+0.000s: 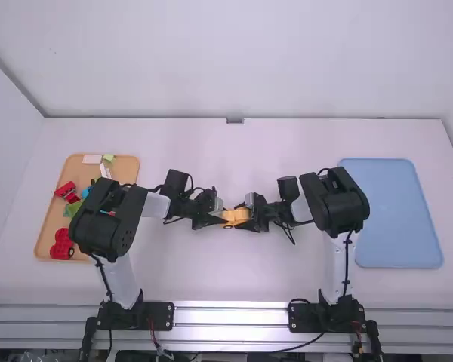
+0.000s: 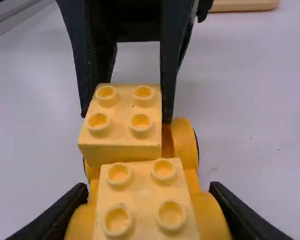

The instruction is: Assemble lego blocks to make yellow taxi

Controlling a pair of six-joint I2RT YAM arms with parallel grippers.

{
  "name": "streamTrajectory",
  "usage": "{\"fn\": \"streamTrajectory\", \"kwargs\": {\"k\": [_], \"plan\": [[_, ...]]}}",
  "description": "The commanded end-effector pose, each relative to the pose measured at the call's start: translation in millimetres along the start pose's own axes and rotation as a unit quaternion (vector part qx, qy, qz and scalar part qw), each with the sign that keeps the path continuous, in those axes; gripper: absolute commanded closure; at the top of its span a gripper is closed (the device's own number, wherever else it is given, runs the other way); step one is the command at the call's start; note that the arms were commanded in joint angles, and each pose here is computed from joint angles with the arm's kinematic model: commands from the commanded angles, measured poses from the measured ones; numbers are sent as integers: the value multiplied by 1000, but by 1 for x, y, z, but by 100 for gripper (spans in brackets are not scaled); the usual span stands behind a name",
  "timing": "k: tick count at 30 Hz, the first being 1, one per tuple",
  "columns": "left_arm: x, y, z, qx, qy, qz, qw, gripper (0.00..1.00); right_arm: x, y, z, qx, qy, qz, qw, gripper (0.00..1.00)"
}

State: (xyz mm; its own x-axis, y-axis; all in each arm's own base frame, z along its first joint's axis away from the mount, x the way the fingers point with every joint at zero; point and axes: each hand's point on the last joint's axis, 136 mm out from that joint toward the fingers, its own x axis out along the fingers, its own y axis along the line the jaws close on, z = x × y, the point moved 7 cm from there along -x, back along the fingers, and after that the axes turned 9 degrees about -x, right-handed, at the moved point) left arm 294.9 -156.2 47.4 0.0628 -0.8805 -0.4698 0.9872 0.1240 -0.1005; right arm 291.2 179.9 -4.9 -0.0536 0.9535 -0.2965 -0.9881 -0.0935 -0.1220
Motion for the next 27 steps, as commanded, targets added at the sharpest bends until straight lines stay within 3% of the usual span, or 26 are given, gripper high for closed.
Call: {"fn": "streamTrajectory", "kwargs": {"k": [1,9,15,18,22,27], "plan": [[4,-3,0,1,0,-9,1000,95,11,11,-6,17,17,14,1000,56],[5,5,2,-49,5,17,999,97,10,6,-5,22,17,6,1000,55],[5,5,1,-52,7,16,998,93,11,5,-5,28,17,5,999,54],[5,5,-1,-52,13,21,998,87,11,4,-4,27,16,5,999,54],[5,3,-3,-45,10,25,999,58,11,4,-4,27,16,6,1000,54],[5,3,-3,-44,8,25,999,50,11,4,-4,27,16,5,999,53]]}}
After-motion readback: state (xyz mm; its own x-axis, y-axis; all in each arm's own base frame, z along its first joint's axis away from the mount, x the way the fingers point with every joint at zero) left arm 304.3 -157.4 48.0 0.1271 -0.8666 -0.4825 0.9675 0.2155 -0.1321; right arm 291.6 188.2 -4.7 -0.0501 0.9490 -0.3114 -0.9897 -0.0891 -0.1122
